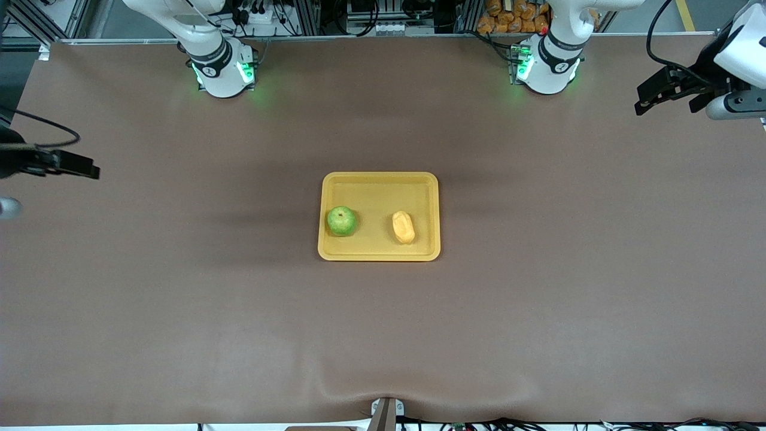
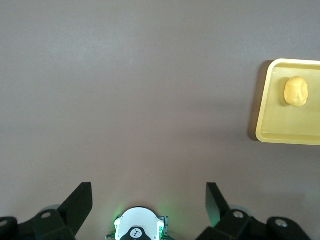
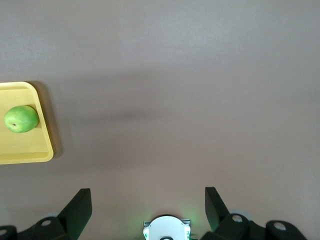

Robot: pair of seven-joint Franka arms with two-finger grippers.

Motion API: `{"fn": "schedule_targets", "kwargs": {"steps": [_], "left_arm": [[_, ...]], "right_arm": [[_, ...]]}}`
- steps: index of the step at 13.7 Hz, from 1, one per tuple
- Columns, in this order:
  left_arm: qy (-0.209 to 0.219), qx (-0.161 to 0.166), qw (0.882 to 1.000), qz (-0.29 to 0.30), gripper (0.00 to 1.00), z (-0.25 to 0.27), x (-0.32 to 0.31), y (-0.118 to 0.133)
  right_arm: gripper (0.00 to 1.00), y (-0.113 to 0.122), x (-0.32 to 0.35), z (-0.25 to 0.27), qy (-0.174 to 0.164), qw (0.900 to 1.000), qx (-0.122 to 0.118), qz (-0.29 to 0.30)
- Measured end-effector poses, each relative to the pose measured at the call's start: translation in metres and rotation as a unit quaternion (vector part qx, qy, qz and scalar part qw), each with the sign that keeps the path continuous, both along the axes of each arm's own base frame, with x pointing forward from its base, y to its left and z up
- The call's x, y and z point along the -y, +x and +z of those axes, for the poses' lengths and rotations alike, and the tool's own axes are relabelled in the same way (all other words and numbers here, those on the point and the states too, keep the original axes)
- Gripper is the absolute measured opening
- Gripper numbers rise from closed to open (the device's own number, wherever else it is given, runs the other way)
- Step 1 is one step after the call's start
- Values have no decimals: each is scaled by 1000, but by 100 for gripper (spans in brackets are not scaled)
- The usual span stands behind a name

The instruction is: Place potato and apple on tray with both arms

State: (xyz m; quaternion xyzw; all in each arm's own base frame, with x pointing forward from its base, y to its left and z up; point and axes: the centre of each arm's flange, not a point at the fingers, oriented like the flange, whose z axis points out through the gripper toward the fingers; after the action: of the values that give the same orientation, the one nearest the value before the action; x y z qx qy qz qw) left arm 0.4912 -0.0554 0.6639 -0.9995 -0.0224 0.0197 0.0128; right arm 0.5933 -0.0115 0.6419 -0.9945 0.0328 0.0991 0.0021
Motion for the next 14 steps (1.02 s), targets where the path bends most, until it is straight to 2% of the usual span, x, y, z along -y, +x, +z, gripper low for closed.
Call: {"fn": "schedule_targets", "kwargs": {"steps": [4,9,12,14], "left_arm": [[0,-1,1000,1,100,-1,-1,1],[0,2,1000,3,100,2,-2,4],[-1,7,1000,3,100,5,-3,7],[-1,10,1000,3,100,8,-3,8]], "right_arm": [[100,-23,13,19,1,999,33,16],[100,-50,27,25,2,999,45,20],[100,-56,27,23,2,998,63,21],[100,-60,27,19,2,997,66,25]]}}
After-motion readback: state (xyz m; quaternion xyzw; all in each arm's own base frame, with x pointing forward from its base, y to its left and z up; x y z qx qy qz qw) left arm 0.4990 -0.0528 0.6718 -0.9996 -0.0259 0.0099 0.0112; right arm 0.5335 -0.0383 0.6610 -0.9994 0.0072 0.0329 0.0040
